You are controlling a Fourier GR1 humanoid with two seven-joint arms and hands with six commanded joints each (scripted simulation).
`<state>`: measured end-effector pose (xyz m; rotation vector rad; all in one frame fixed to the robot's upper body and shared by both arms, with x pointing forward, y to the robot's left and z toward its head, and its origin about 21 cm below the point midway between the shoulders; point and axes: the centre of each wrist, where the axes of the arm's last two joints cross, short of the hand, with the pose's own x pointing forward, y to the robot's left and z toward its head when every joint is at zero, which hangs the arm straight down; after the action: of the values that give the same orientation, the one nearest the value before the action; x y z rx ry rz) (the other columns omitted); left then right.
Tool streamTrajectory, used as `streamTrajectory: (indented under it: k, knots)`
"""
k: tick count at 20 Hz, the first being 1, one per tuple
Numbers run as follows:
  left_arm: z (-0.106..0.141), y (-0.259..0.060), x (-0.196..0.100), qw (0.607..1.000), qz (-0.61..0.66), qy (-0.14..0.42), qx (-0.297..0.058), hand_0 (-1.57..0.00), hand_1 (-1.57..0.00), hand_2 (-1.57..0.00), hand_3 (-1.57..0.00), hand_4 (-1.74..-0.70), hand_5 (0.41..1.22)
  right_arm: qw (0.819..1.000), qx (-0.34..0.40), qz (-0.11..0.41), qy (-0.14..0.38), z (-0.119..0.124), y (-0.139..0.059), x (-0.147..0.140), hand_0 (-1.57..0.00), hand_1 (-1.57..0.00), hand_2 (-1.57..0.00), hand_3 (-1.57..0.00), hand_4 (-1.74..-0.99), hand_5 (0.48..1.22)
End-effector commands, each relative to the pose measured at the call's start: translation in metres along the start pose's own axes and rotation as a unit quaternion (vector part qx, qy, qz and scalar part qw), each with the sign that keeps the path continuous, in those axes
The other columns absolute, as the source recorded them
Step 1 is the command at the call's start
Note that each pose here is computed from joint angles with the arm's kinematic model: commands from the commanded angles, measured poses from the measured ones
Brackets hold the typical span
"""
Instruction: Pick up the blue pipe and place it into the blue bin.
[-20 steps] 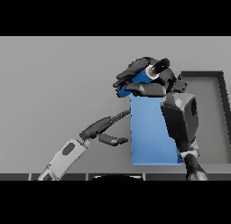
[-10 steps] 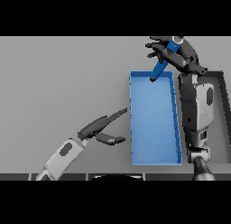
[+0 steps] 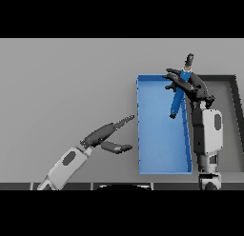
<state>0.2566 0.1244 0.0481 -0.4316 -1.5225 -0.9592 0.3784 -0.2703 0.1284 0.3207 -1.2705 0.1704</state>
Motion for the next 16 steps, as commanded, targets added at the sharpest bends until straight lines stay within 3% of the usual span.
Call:
streamTrajectory:
  k: [1,2,3,6,8,9,10,12,13,16]
  knots:
    - [0.001,-0.001,0.001,1.0,-0.002,-0.001,-0.002,0.0,0.0,0.0,0.0,-0.83,0.47,1.0,-0.011,0.005,0.015,0.001,-0.002,-0.005,-1.57,-1.57,-1.57,-1.35,-1.548,1.221]
    - [-0.001,0.001,-0.001,1.0,-0.004,0.001,-0.001,0.0,0.0,0.0,0.0,-0.83,0.47,0.999,-0.014,0.008,0.031,0.003,-0.003,-0.016,-1.57,-1.57,-1.57,-1.08,-1.586,1.221]
    - [-0.002,0.001,0.001,1.0,-0.002,-0.001,0.001,0.0,0.0,0.0,0.0,-0.83,0.471,0.999,-0.012,0.017,0.05,0.006,-0.004,-0.027,-1.57,-1.57,-1.57,-1.18,-1.569,1.221]
    - [0.0,-0.003,0.001,1.0,-0.002,-0.005,-0.002,0.0,0.0,0.0,0.0,-0.83,0.475,0.994,-0.02,0.038,0.103,0.006,-0.001,-0.05,-1.57,-1.57,-1.57,-0.69,-1.653,1.205]
    - [-0.001,-0.001,0.004,1.0,-0.001,-0.002,0.0,0.0,0.0,0.0,0.0,-0.83,0.474,0.988,-0.03,0.039,0.148,0.003,0.001,-0.068,-1.57,-1.57,-1.57,-1.01,-1.583,1.199]
    - [0.0,0.0,0.003,1.0,0.001,0.001,-0.001,0.0,0.0,0.0,0.0,-0.83,0.474,0.987,-0.04,0.02,0.155,0.002,0.002,-0.071,-1.46,-1.38,-1.33,-0.81,-1.534,1.19]
    - [-0.002,-0.005,0.004,1.0,0.0,0.0,0.001,0.0,0.0,0.0,0.0,-0.83,0.476,0.984,-0.039,0.013,0.175,0.0,-0.001,-0.073,-1.17,-1.11,-1.07,-0.65,-1.477,1.178]
    - [-0.004,-0.002,0.005,1.0,-0.003,-0.002,-0.001,0.0,0.0,0.0,0.0,-0.83,0.476,0.976,-0.038,-0.003,0.214,-0.002,-0.001,-0.08,-0.75,-0.71,-0.68,-0.41,-1.344,1.172]
    - [-0.003,-0.003,0.003,1.0,-0.003,0.0,-0.004,0.0,0.0,0.0,0.0,-0.83,0.476,0.973,-0.032,-0.005,0.226,-0.007,0.003,-0.077,-0.6,-0.57,-0.55,-0.33,-1.302,1.182]
    - [-0.002,-0.005,0.004,1.0,0.0,-0.004,0.0,0.0,0.0,0.0,0.0,-0.83,0.477,0.969,0.018,0.089,0.23,0.003,0.009,-0.067,-0.31,-0.29,-0.28,-0.17,-1.215,1.044]
